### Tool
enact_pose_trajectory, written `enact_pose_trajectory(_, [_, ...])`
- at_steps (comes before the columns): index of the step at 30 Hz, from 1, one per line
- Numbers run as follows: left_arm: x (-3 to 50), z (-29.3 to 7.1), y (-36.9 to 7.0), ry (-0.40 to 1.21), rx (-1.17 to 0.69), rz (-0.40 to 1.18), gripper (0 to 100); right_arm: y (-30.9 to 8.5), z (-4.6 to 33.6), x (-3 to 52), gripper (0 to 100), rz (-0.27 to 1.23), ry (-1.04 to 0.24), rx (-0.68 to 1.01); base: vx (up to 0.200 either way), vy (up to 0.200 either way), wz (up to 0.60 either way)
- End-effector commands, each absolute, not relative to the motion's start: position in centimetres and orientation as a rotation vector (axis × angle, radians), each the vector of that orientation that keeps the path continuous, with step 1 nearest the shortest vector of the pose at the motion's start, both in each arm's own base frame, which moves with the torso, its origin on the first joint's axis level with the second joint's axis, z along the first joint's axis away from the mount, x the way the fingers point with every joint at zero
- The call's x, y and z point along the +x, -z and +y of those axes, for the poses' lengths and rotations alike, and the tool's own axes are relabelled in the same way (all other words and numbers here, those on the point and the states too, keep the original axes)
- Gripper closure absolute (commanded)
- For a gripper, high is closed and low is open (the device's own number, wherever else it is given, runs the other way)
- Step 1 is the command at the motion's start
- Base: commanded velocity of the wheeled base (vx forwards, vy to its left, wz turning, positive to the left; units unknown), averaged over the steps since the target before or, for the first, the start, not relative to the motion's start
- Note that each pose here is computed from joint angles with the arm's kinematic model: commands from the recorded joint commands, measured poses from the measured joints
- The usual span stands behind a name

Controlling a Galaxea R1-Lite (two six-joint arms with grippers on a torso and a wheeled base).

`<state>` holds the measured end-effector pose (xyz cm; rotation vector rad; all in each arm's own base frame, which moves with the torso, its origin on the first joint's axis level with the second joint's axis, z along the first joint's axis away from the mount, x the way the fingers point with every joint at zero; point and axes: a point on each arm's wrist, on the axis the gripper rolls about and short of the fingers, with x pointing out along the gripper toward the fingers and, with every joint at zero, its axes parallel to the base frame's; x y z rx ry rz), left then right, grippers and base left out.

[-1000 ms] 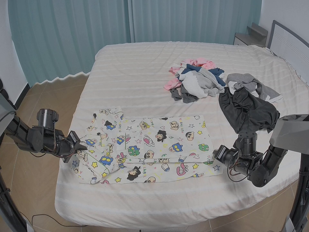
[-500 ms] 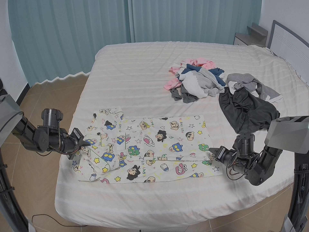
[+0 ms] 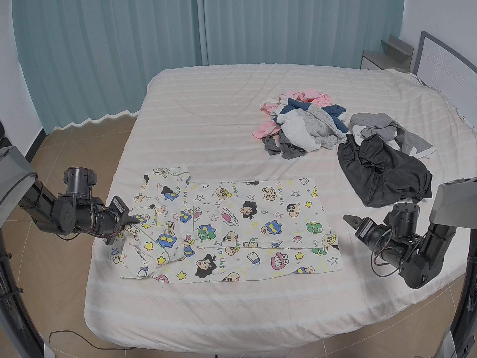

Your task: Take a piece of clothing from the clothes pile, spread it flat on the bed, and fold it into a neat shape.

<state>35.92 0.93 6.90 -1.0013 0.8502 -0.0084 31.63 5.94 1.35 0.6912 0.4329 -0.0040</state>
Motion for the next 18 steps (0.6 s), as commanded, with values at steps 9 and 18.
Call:
enact_pose_trajectory(9, [37.1, 1.4, -6.0, -0.027, -0.969, 0.750, 0, -9.9, 3.6, 22.5, 0, 0.208, -0.053, 0.769, 0.000, 0.000, 0.00])
enact_pose_trajectory(18, [37.4, 2.0, -8.6, -0.077, -0.911, 0.481, 0, -12.9, 4.0, 19.6, 0, 0.113, -0.149, 0.778, 0.000, 0.000, 0.00])
